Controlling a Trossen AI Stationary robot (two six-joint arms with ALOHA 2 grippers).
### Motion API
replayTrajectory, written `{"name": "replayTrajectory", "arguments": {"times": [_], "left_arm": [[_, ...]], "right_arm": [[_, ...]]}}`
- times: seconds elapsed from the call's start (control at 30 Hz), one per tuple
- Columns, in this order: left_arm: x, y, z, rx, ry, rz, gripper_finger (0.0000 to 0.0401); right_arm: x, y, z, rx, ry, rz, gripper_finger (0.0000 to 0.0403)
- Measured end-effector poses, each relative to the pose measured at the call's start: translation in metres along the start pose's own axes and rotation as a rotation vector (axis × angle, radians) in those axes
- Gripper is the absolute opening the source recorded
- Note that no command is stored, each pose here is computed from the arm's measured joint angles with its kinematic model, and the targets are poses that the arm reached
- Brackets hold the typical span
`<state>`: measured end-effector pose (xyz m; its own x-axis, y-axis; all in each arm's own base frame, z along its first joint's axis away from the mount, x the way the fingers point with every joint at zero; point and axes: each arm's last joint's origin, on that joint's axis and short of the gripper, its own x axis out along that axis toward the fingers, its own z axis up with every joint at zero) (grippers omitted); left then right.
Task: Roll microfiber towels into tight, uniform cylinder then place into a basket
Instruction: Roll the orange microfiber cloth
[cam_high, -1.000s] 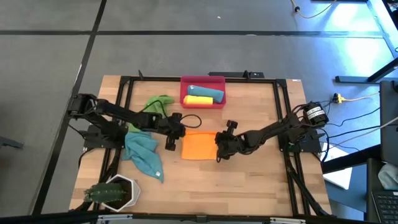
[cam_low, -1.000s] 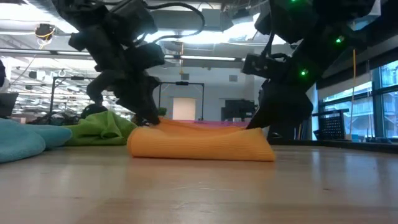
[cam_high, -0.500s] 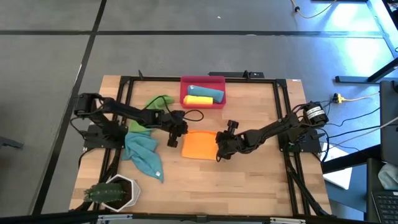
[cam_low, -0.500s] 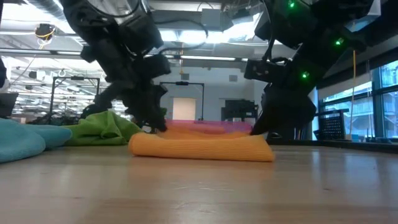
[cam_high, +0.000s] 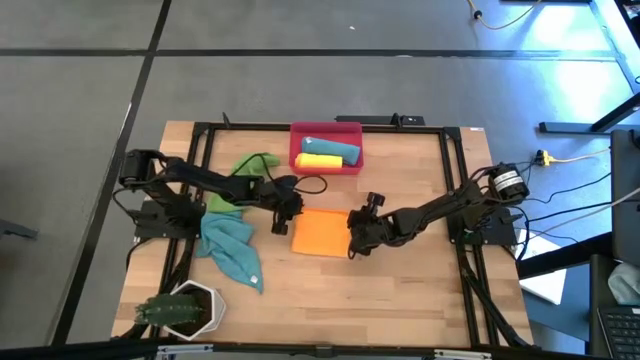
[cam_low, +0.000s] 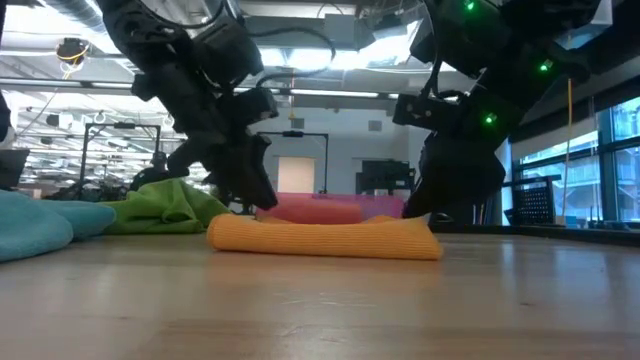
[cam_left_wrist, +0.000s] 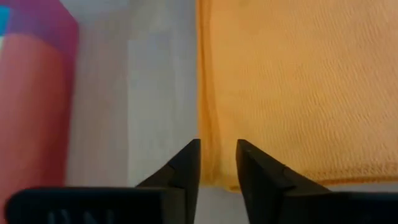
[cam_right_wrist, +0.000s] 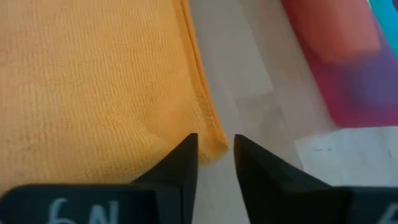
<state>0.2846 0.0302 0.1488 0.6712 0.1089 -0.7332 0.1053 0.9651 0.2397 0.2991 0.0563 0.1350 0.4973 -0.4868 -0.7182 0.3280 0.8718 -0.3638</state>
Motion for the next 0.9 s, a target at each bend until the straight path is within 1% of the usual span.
{"name": "replayTrajectory", "arguments": {"times": [0.1,0.23,0.3,0.4,0.47,0.57,0.73,0.77,0.83,0.9], "left_arm": [[-0.009,0.002,0.005,-0.006,-0.025,0.029,0.0111],[-0.03,0.003,0.014,-0.075,-0.072,0.099,0.012],[-0.044,0.0,0.019,-0.107,-0.115,0.091,0.012],[-0.065,-0.007,0.029,-0.195,-0.211,0.029,0.0118],[-0.073,-0.015,0.036,-0.247,-0.274,-0.036,0.0114],[-0.078,-0.036,0.041,-0.253,-0.3,-0.103,0.011],[-0.08,-0.073,0.049,-0.247,-0.337,-0.096,0.0107],[-0.081,-0.08,0.051,-0.25,-0.358,-0.101,0.0107],[-0.086,-0.093,0.054,-0.257,-0.392,-0.109,0.0107],[-0.091,-0.105,0.056,-0.263,-0.431,-0.104,0.0107]], "right_arm": [[-0.01,-0.005,0.003,0.024,-0.01,0.005,0.0125],[-0.034,-0.019,0.01,0.093,-0.05,0.022,0.0128],[-0.049,-0.025,0.015,0.149,-0.093,0.048,0.0124],[-0.069,-0.026,0.021,0.221,-0.154,0.144,0.0118],[-0.076,-0.02,0.023,0.24,-0.175,0.223,0.0116],[-0.08,-0.004,0.021,0.228,-0.194,0.295,0.0115],[-0.082,0.026,0.017,0.226,-0.24,0.374,0.0115],[-0.085,0.031,0.016,0.228,-0.251,0.386,0.0115],[-0.093,0.037,0.014,0.263,-0.285,0.373,0.0115],[-0.102,0.042,0.011,0.297,-0.339,0.326,0.0115]]}}
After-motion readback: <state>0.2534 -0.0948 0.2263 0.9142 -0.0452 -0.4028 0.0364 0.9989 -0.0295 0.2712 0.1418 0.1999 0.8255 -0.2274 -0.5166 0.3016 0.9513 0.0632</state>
